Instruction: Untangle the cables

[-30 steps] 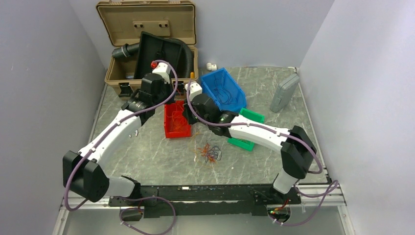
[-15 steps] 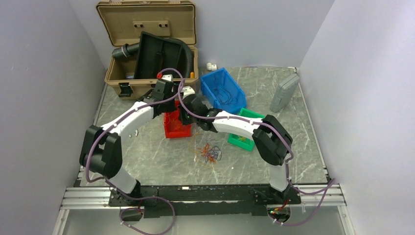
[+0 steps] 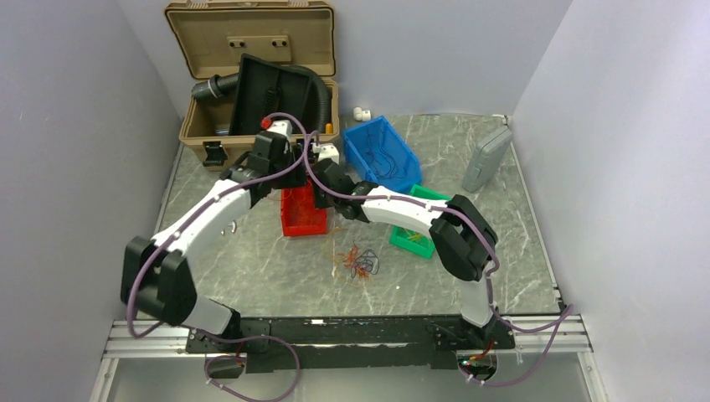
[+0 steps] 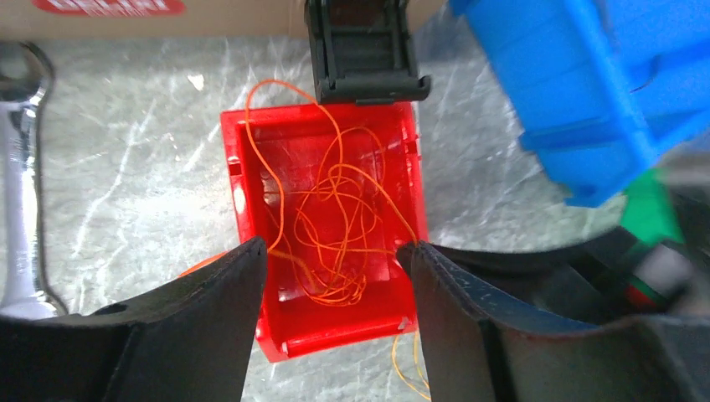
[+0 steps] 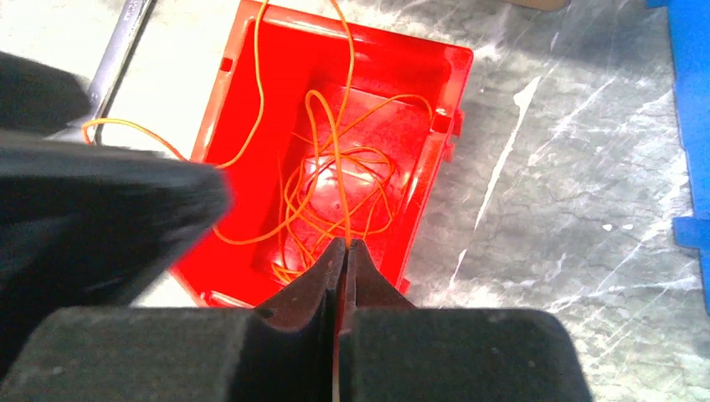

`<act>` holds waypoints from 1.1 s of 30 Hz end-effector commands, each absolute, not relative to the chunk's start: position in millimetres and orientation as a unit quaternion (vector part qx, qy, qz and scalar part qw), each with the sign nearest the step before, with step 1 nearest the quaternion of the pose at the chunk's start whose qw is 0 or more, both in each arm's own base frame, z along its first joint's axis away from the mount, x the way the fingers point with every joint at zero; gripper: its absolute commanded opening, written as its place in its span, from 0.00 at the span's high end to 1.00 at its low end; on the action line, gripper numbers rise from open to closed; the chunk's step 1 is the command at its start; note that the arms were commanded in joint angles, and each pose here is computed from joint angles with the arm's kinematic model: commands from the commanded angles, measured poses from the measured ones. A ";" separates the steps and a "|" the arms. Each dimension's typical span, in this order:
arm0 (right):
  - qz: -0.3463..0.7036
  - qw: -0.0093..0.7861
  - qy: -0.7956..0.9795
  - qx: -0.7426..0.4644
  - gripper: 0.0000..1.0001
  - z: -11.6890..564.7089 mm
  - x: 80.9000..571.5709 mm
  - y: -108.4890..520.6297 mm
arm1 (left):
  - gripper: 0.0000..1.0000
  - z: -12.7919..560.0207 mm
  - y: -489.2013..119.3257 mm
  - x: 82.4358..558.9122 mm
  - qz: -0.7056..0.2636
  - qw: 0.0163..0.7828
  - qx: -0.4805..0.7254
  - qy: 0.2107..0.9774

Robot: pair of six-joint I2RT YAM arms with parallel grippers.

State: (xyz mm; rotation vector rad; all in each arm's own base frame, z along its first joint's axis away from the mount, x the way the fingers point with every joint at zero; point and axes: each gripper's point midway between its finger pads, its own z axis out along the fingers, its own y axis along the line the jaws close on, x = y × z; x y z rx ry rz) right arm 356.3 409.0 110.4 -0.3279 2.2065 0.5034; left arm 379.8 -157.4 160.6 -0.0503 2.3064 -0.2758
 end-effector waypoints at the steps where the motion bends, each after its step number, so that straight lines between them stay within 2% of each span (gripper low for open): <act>1: 0.204 0.442 0.864 -0.123 0.89 144.6 362.8 411.2 | 0.28 225.2 -144.2 368.3 -0.114 0.467 -0.018 0.876; 3: 0.207 0.445 0.861 -0.130 0.74 154.3 358.8 413.9 | 0.20 235.3 -137.4 360.8 -0.109 0.475 -0.021 0.873; 6: 0.212 0.451 0.857 -0.133 0.64 169.6 354.8 411.4 | 0.11 243.2 -130.5 348.6 -0.112 0.485 -0.027 0.867; 10: 0.219 0.456 0.853 -0.130 0.37 186.1 344.2 399.5 | 0.03 227.5 -118.4 337.5 -0.116 0.480 -0.049 0.868; 13: 0.224 0.462 0.849 -0.122 0.32 199.2 332.6 382.3 | 0.03 207.3 -115.1 338.1 -0.154 0.464 -0.069 0.870; 17: 0.215 0.461 0.853 -0.115 0.28 196.0 311.6 350.0 | 0.14 182.1 -118.9 343.4 -0.197 0.439 -0.076 0.874; 21: 0.214 0.447 0.862 -0.108 0.27 184.1 285.0 317.8 | 0.20 164.4 -119.4 351.6 -0.196 0.421 -0.077 0.882; 26: 0.229 0.432 0.868 -0.082 0.27 164.7 251.1 281.6 | 0.34 155.0 -122.7 367.9 -0.195 0.415 -0.075 0.885; 29: 0.231 0.433 0.869 -0.065 0.27 158.1 238.8 262.2 | 0.48 153.2 -127.5 375.9 -0.200 0.412 -0.069 0.886; 32: 0.223 0.426 0.875 -0.061 0.27 145.9 230.3 250.1 | 0.57 146.1 -131.0 380.0 -0.205 0.405 -0.066 0.889; 33: 0.222 0.422 0.877 -0.061 0.27 142.7 228.3 248.2 | 0.63 143.9 -132.2 381.1 -0.206 0.403 -0.064 0.890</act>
